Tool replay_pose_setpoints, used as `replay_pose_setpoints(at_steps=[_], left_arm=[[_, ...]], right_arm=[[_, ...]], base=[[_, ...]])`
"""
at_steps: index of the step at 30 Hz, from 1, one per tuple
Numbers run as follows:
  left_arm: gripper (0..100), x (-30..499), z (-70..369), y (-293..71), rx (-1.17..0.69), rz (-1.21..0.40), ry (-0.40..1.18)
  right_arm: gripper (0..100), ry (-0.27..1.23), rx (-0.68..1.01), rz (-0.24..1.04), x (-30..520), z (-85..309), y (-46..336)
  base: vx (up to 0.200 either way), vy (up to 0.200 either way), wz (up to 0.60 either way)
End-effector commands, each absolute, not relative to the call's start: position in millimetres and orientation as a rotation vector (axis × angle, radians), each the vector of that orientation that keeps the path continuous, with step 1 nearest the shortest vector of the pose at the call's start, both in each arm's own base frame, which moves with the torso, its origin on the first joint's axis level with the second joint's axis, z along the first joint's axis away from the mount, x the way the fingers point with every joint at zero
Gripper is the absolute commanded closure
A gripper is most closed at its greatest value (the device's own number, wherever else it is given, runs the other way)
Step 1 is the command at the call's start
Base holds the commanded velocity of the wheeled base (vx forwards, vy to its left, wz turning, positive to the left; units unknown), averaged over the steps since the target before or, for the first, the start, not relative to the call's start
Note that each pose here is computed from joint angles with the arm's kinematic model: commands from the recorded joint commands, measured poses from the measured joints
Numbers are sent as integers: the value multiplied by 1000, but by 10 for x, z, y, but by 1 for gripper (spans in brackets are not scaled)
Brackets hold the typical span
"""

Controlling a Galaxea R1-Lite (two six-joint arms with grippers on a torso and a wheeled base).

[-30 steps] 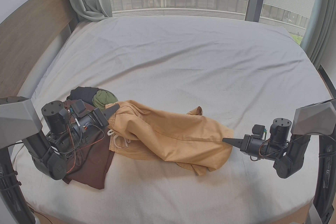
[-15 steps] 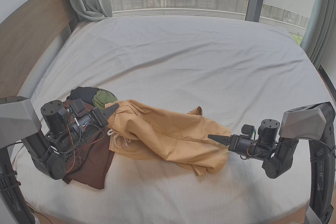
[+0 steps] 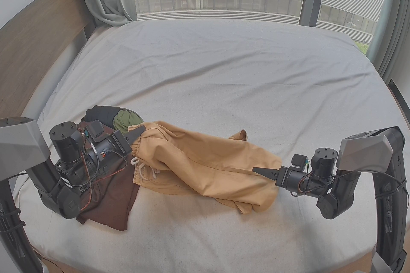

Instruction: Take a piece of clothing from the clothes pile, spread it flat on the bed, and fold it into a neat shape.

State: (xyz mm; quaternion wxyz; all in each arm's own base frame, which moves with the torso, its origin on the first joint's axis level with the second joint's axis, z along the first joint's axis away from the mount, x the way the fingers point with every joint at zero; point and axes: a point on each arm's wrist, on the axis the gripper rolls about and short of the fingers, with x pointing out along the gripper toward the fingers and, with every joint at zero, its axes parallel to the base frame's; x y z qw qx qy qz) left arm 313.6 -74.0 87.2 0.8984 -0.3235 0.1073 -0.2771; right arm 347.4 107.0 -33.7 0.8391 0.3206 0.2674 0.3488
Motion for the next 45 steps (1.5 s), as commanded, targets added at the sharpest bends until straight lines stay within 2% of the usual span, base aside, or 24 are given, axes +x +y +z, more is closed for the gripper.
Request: replay_pose_setpoints(at_steps=[1, 5, 11, 12, 19, 45], left_arm=[[100, 3138, 868, -743, -670, -575, 223], [100, 3155, 885, -742, -670, -576, 214], [100, 3151, 921, -742, -666, -586, 202], [100, 3129, 978, -744, -664, -599, 188], [100, 2976, 1188, -732, -648, -708, 169], [100, 2886, 1232, -750, -637, -723, 165]], right_arm=[[100, 567, 680, 736, 3471, -339, 1060], [100, 574, 679, 737, 3411, -287, 1033], [100, 501, 665, 786, 3273, 153, 1001], [100, 470, 660, 803, 3207, 322, 984], [100, 378, 644, 833, 3036, 721, 934], [100, 142, 634, 865, 2753, 1498, 699]], base=[[0, 0, 0], [0, 0, 0], [0, 0, 0], [0, 0, 0], [0, 0, 0], [0, 0, 0]])
